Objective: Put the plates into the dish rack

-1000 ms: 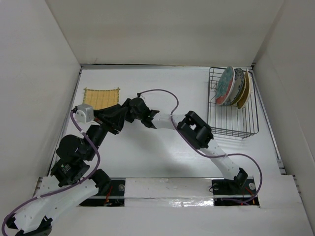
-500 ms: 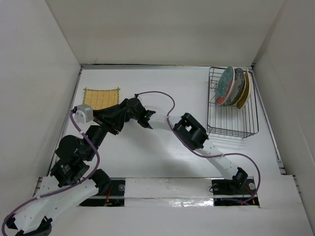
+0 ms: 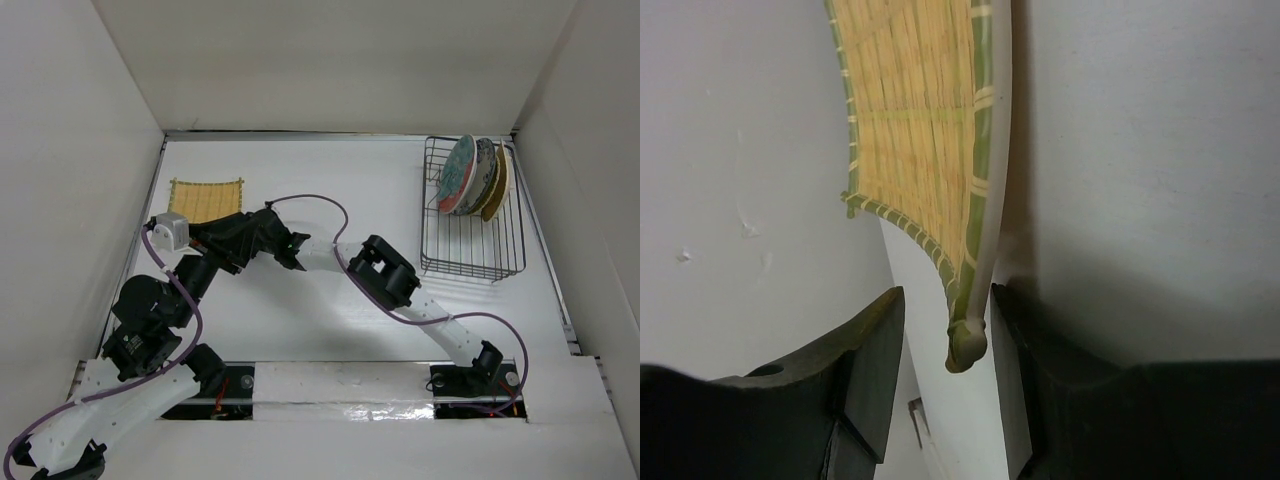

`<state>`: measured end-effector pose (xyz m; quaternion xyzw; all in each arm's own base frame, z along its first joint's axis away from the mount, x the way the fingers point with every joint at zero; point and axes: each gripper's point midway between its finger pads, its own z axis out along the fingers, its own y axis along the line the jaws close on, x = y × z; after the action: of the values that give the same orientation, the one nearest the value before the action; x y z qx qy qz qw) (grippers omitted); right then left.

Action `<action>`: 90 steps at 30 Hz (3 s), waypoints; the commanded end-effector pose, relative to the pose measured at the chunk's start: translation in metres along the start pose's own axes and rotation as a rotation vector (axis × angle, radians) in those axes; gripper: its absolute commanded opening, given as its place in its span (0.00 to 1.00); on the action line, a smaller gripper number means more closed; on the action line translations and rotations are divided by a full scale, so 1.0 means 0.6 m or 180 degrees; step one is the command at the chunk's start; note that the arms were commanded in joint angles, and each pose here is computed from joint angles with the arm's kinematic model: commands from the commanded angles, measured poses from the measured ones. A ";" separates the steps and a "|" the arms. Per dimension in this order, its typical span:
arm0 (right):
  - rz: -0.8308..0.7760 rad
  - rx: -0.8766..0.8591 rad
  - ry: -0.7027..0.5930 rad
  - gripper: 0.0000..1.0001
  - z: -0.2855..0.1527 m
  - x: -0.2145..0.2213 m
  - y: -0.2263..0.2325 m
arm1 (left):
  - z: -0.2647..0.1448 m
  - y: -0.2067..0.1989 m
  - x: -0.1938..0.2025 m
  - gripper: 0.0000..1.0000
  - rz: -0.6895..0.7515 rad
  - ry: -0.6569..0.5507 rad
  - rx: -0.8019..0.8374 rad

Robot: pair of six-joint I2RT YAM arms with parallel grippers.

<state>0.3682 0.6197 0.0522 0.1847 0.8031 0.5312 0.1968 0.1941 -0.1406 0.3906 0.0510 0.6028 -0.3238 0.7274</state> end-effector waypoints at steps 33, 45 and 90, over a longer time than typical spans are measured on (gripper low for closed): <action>-0.0590 -0.0116 -0.0873 0.00 -0.060 -0.095 0.087 | -0.004 -0.003 -0.036 0.36 -0.0018 -0.0241 0.0010; -0.1422 -0.0553 -0.1847 0.00 -0.327 -0.231 0.292 | -0.015 0.007 -0.055 0.36 -0.0030 -0.0376 -0.0072; -0.2651 0.3213 -0.4218 0.00 -1.053 -0.635 0.260 | -0.014 -0.033 -0.047 0.37 -0.0196 -0.0263 0.0307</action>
<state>0.3894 0.0036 0.4024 0.1724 0.7282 -0.2292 0.6224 0.1815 -0.1428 0.3991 0.0584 0.5869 -0.3561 0.7248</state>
